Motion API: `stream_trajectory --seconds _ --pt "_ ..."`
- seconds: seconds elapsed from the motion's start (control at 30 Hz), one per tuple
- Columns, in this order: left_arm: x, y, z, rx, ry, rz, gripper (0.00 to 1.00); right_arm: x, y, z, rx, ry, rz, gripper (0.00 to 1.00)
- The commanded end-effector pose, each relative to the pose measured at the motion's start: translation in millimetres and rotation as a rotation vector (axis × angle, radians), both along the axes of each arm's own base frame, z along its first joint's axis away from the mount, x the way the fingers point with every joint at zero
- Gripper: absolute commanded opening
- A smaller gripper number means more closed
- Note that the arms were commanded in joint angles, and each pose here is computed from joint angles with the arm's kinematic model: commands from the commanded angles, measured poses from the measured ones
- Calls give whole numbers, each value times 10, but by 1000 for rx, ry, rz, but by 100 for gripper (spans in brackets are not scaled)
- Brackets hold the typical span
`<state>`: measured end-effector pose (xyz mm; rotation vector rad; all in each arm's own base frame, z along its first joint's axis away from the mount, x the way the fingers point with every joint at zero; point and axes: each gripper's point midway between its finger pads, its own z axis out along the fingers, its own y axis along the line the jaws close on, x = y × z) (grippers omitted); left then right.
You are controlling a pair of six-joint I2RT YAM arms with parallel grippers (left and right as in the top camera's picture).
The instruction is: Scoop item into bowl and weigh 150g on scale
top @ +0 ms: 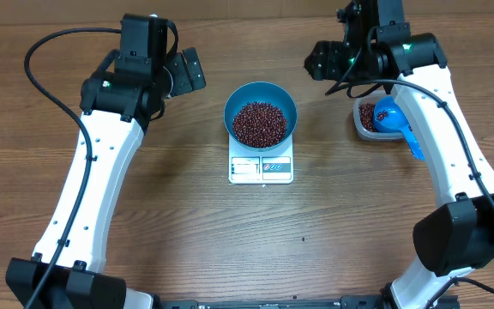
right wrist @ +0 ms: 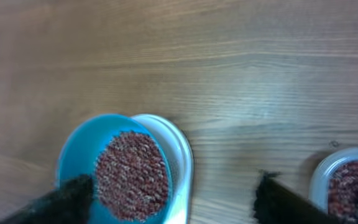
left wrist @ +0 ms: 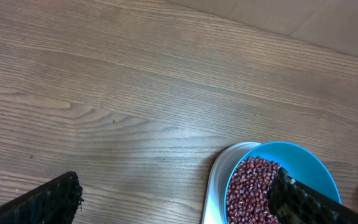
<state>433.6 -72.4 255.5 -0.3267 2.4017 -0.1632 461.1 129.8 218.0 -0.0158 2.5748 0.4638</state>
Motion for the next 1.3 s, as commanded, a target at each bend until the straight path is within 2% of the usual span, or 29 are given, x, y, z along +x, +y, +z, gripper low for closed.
stream_trajectory --seconds 0.0,0.03,0.23,0.37,0.43,0.47,0.5,0.53,0.57,0.6,0.63,0.93,1.13,1.27 --pt "21 -3 74 8 -19 -6 100 -25 -162 -16 -83 0 -54 96" --pt "22 -3 75 8 -20 -6 99 -38 -203 -38 -101 8 -65 100" --pt "21 -3 74 8 -19 -7 100 -171 -544 -179 -233 87 -172 100" --pt "21 -3 74 8 -19 -7 99 -364 -824 -281 -178 219 -305 100" --pt "21 -3 74 8 -19 -7 100 -493 -884 -327 -143 289 -311 100" --pt "21 -3 74 8 -19 -7 100 -564 -935 -352 -139 324 -319 95" --pt "21 -3 74 8 -19 -7 99 -620 -981 -375 -140 351 -329 77" --pt "21 -5 74 8 -19 -7 100 -679 -1027 -406 -143 379 -339 46" --pt "21 -3 74 8 -19 -7 100 -742 -1084 -453 -146 410 -355 24" --pt "22 -3 75 8 -20 -6 99 -795 -1138 -513 -146 439 -373 10" --pt "21 -3 74 8 -19 -6 100 -838 -1185 -584 -144 464 -395 5" --pt "21 -3 74 8 -19 -6 100 -1152 -1430 -1101 -155 609 -485 4" --pt "21 -3 74 8 -19 -7 100 -1289 -1900 -1348 -357 601 -649 8" --pt "21 -3 74 8 -19 -7 99 -1258 -2104 -1406 -409 560 -698 10"
